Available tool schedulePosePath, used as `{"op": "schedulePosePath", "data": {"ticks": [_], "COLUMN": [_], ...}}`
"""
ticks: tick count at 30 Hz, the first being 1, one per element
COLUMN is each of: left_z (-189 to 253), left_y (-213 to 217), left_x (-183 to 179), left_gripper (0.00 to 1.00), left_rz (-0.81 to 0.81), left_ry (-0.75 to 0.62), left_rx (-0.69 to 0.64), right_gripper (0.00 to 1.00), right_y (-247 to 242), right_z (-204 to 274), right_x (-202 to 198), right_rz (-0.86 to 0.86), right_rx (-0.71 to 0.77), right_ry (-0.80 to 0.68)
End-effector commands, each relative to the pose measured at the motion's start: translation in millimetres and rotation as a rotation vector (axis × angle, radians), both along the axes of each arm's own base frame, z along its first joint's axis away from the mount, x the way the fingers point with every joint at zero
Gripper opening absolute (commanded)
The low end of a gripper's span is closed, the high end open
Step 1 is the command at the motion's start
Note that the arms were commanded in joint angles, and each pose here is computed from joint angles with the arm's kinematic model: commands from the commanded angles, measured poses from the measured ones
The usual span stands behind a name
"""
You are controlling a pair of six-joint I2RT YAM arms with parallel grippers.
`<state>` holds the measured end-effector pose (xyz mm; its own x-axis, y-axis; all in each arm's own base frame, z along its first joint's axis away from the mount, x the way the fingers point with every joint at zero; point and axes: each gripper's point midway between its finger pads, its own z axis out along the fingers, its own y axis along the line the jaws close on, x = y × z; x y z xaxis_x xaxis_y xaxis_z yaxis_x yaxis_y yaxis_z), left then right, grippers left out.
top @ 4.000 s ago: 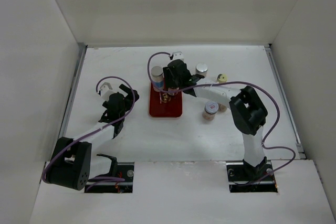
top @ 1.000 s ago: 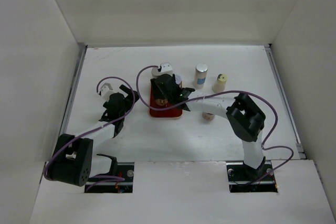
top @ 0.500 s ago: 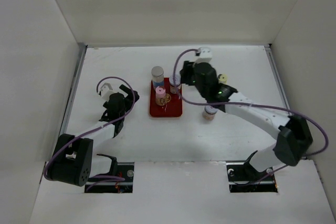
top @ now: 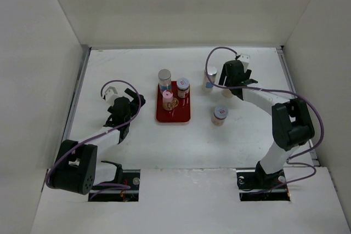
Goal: Organize the condiment bottles
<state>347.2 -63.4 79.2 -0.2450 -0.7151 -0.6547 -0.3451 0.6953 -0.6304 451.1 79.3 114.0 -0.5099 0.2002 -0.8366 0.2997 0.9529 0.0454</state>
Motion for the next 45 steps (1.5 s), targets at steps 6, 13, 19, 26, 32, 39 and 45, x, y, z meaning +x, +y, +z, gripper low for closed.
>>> {"op": "schedulePosePath", "data": {"ticks": [6, 13, 19, 26, 32, 39, 45], "left_z": [14, 14, 14, 16, 16, 17, 17], "left_y": [1, 1, 1, 1, 1, 1, 1], "left_x": [7, 7, 7, 7, 7, 6, 6], "left_gripper": [1.00, 1.00, 1.00, 1.00, 1.00, 1.00, 1.00], "left_rz": [0.008, 0.008, 0.008, 0.008, 0.008, 0.008, 0.008], "left_ry": [-0.058, -0.058, -0.058, -0.062, -0.064, -0.067, -0.065], "left_rx": [-0.020, -0.020, -0.020, -0.021, -0.021, -0.022, -0.021], "right_gripper": [0.59, 0.44, 0.43, 0.43, 0.42, 0.43, 0.41], "right_y": [-1, -17, 41, 166, 237, 262, 256], "right_z": [17, 88, 141, 128, 101, 60, 31], "right_x": [13, -15, -47, -64, -68, -60, -44], "right_rz": [-0.027, -0.120, 0.067, 0.387, 0.527, 0.560, 0.516], "right_rx": [0.053, -0.019, 0.022, 0.119, 0.167, 0.156, 0.119], "right_ry": [-0.052, -0.256, -0.379, -0.318, -0.246, -0.166, -0.140]}}
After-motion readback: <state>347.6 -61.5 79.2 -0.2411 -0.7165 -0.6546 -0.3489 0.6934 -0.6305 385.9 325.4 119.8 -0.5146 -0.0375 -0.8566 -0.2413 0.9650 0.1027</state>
